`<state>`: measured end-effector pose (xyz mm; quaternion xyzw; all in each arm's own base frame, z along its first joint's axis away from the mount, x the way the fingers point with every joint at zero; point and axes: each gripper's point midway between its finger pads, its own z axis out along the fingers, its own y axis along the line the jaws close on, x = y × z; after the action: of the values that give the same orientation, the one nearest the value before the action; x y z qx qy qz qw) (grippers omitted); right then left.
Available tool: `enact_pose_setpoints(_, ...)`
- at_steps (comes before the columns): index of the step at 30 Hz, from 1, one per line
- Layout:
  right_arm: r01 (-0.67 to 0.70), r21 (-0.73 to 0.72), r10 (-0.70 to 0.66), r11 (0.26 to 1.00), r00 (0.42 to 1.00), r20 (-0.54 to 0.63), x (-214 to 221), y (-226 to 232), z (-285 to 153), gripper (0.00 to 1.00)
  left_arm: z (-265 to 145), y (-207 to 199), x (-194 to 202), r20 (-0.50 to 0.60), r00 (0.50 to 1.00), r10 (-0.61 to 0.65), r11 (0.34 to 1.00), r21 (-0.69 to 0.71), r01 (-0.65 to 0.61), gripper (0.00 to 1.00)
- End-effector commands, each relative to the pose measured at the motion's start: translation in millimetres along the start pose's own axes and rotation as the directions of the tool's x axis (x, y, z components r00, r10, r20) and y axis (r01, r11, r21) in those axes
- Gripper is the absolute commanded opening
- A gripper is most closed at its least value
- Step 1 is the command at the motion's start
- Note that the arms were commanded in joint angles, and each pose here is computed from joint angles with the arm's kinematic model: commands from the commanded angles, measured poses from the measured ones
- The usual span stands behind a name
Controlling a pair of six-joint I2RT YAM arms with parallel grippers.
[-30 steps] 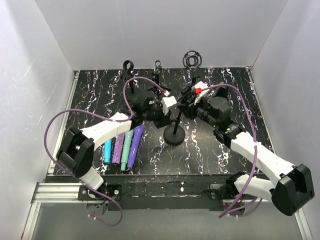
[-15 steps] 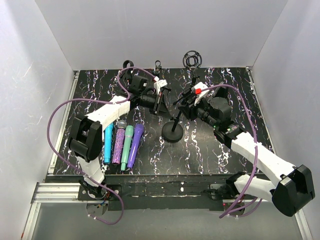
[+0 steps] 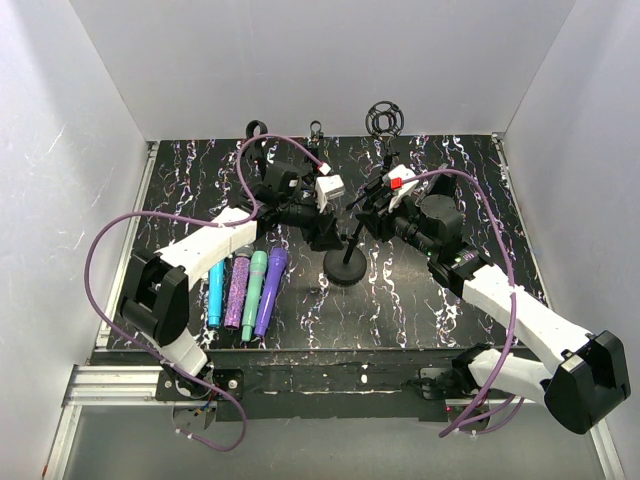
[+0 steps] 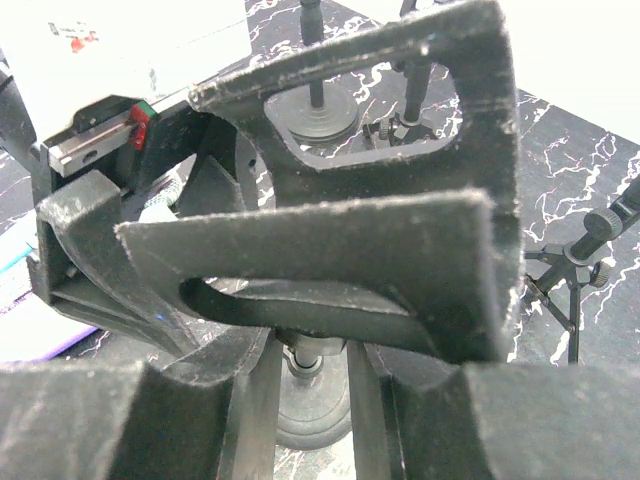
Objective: Remove the microphone from the stand
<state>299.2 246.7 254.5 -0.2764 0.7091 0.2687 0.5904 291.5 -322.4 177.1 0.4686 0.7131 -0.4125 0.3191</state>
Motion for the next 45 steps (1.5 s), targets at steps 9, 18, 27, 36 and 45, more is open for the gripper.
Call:
enact_pose_setpoints(9,-0.011,-0.01,0.011,1.0,0.999,-0.041,12.7,2.7,-2.1,0.01,15.1,15.9,-20.3,0.054,0.989,0.137,0.989,-0.068,-0.133,0.4)
enact_pose_setpoints(18,-0.011,-0.01,0.011,1.0,0.999,-0.05,16.0,3.0,-2.8,0.01,19.8,10.3,-13.8,0.045,0.998,0.054,0.998,-0.028,-0.053,0.28)
enact_pose_setpoints(27,-0.017,-0.011,0.016,1.0,0.998,-0.059,16.6,3.3,-5.6,0.01,16.4,-40.3,-23.5,-0.101,0.938,-0.332,0.9,0.264,0.347,0.0)
enact_pose_setpoints(36,-0.026,-0.023,0.024,0.999,0.997,-0.072,21.3,7.0,-9.6,0.01,3.8,-49.3,-8.1,-0.381,0.632,-0.674,0.622,0.168,0.765,0.0)
enact_pose_setpoints(45,-0.024,-0.035,0.022,0.999,0.998,-0.065,18.0,7.7,-5.3,0.01,-12.0,-42.6,11.1,-0.37,0.43,-0.823,0.439,0.065,0.896,0.23)
